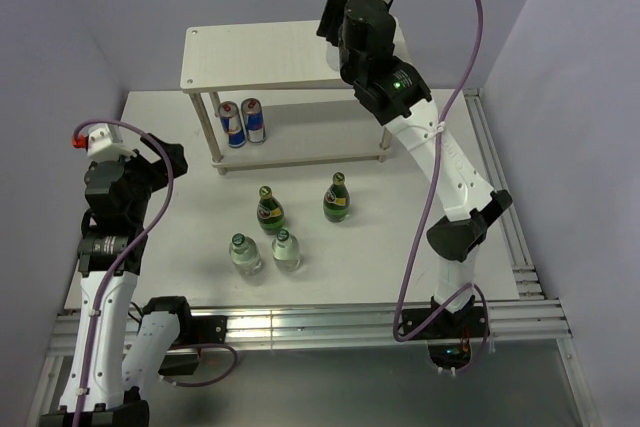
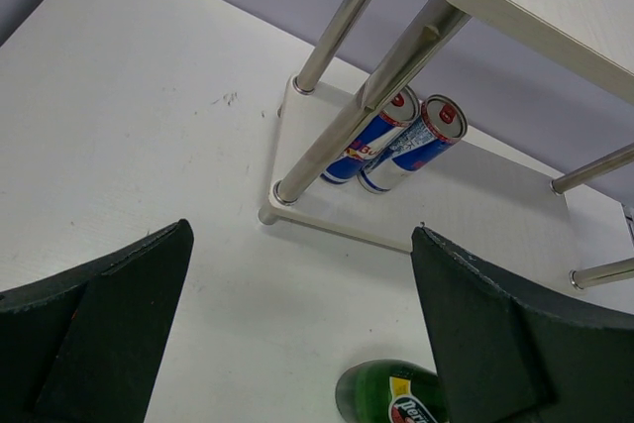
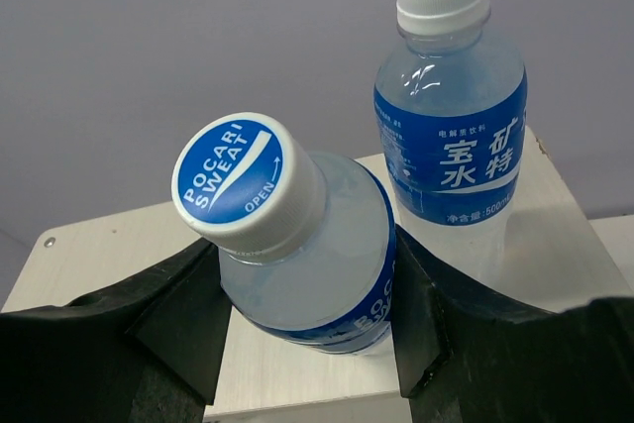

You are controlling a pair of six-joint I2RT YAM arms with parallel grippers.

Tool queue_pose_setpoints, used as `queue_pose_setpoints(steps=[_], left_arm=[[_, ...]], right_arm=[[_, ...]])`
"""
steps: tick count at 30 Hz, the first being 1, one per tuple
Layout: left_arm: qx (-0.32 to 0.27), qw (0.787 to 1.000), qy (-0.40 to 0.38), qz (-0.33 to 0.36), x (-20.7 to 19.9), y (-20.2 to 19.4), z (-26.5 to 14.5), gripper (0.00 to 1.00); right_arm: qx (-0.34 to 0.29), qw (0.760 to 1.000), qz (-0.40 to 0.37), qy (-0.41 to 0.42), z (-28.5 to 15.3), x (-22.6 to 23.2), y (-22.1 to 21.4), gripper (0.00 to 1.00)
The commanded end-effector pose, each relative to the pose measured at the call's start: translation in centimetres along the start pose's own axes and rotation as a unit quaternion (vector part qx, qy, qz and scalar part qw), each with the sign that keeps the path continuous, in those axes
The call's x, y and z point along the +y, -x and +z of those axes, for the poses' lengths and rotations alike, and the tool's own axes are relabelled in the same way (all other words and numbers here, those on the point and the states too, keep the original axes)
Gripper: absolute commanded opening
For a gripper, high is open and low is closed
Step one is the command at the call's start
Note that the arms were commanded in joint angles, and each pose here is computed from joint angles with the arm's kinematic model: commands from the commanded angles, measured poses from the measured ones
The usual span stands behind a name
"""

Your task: Place and organize the beverage onto the shelf

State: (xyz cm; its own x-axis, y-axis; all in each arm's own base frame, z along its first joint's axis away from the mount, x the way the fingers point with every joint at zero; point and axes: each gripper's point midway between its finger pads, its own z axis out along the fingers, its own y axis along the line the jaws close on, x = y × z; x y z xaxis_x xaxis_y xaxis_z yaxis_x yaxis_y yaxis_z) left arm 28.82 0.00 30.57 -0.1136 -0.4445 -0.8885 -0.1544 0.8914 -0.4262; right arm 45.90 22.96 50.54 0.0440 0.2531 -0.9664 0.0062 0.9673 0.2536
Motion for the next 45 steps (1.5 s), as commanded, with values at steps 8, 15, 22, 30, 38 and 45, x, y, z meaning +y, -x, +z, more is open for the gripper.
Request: queue_pose_setpoints(steps=[8,15,22,30,38,45], left_arm=[[-0.012,1.0,-0.006,0.01,-0.1,0.7,-0.2,0.99],[-0.011,1.0,-0.006,0.01,-0.1,0.6,-0.2,0.99],[-0.012,1.0,-0.005,0.01,-0.1,0.7,-0.2,0.99],[-0.014,1.0,-0.004,0.01,0.0,0.8,-0.2,0.99],[-0.014,1.0,0.0,0.01,0.2,0.8,-0.2,0.99],[-0.017,1.0,0.004,0.009,0.3,0.9,-0.2,0.99]], right_arm=[[-0.047,0.998,0.045,0.002,0.8,0.2,2.5,0.73],[-0.044,0.998,0.038,-0.002,1.1,0.1,2.0,0.93],[-0.044,0.998,0.038,-0.01,1.3,-0.3,1.7,0.93],[-0.035,0.999,0.036,-0.018,1.1,-0.9,1.0,0.93],[-0.033,0.997,0.065,-0.011,-2.1,-2.8,0.6,0.96],[-0.011,0.998,0.065,-0.023,-7.0,-4.6,-2.5,0.98]])
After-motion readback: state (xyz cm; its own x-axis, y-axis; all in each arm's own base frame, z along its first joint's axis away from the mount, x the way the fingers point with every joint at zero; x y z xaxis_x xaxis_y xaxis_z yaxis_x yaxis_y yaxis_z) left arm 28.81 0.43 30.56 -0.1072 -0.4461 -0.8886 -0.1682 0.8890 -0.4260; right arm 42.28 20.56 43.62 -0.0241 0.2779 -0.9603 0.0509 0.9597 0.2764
